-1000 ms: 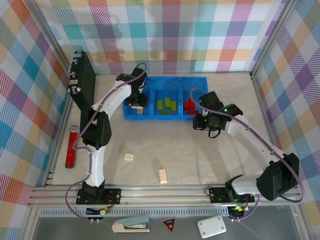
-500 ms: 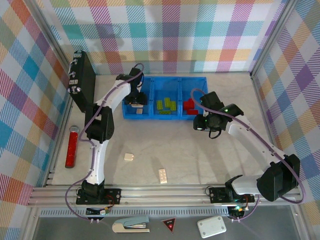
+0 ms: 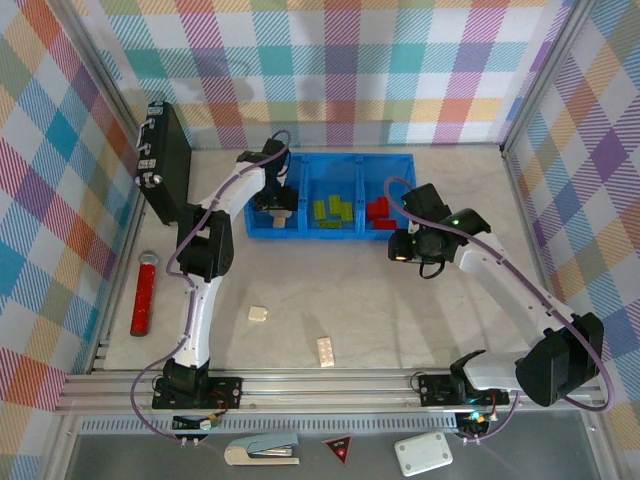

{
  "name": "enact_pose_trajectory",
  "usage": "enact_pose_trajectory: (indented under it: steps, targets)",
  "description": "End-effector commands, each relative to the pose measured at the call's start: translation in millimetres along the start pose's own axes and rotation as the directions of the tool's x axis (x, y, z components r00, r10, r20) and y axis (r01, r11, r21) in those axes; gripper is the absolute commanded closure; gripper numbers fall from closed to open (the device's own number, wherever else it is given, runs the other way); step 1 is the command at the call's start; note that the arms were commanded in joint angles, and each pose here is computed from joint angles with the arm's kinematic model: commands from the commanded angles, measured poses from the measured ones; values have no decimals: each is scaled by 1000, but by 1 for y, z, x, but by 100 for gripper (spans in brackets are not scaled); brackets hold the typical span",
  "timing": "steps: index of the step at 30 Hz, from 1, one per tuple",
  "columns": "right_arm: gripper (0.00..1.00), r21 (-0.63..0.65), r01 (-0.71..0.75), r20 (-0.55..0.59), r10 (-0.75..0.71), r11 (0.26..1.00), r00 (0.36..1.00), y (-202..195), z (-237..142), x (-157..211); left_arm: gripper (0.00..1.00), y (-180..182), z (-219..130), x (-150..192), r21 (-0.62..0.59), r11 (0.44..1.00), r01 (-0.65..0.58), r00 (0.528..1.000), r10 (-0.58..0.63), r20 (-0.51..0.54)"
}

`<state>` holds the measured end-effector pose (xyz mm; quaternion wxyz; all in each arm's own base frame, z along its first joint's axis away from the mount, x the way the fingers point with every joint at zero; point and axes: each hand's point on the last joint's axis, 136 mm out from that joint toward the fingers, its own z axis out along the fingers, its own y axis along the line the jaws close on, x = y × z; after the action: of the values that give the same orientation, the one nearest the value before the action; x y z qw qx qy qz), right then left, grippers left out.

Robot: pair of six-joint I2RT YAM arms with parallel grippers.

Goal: Sort the legos into containers by color
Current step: Place the lego in the container.

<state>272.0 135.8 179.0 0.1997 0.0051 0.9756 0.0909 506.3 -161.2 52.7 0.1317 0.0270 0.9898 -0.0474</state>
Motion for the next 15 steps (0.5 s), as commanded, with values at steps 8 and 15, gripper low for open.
enact_pose_trajectory:
  steps: [8,15]
  targets:
    - [54,-35,-24,38,26,999,999,4,-18,-7,24,-7,-38,-14,52,999,13,998,-16,58]
    - [54,-83,-46,16,47,995,999,12,-15,-3,24,-10,-67,-13,77,997,19,996,-25,83]
